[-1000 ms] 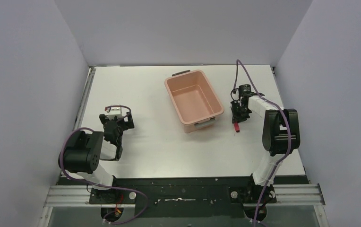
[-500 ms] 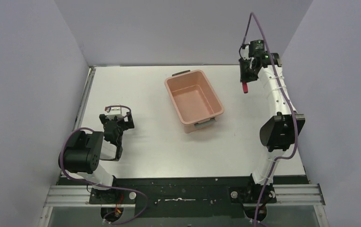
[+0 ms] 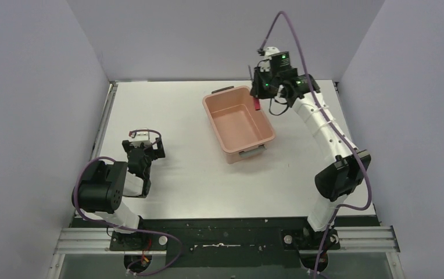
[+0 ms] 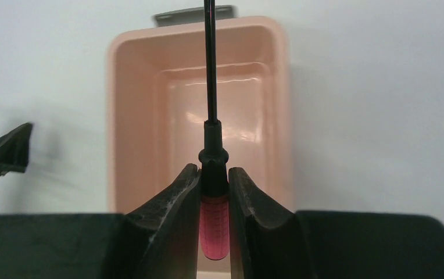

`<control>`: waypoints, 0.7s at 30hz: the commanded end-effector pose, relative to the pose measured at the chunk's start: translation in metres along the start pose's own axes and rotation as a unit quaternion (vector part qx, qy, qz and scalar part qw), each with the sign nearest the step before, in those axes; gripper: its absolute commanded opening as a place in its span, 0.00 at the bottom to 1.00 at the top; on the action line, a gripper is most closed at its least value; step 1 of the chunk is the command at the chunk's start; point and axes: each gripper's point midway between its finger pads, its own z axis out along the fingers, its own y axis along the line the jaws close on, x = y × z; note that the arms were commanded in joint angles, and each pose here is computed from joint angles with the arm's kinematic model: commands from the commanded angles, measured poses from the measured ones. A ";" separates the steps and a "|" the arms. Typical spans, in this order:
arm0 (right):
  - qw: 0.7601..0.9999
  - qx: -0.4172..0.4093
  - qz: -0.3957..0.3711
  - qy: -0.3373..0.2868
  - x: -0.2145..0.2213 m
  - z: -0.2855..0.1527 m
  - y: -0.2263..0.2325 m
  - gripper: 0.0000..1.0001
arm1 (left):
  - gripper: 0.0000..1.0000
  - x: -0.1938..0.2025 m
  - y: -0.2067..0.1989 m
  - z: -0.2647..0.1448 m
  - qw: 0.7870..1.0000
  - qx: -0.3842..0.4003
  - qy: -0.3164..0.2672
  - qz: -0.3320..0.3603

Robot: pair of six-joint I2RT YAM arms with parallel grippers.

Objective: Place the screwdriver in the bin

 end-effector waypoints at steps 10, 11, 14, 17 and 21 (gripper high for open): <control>0.998 -0.015 -0.061 0.023 0.077 0.094 0.082 0.00 | 0.97 -0.013 0.000 0.003 1.000 0.002 -0.022 -0.001; 0.997 -0.002 -0.064 0.033 0.089 0.103 0.077 0.00 | 0.97 -0.013 0.000 0.003 1.000 0.002 -0.022 -0.001; 0.995 0.023 -0.070 0.067 0.126 0.125 0.065 0.00 | 0.97 -0.012 0.000 0.003 1.000 0.002 -0.021 -0.001; 0.991 0.047 -0.070 0.101 0.157 0.142 0.052 0.00 | 0.97 -0.013 0.000 0.003 1.000 0.002 -0.022 -0.001; 0.986 0.086 -0.076 0.122 0.183 0.156 0.036 0.05 | 0.97 -0.013 0.000 0.003 1.000 0.002 -0.023 -0.001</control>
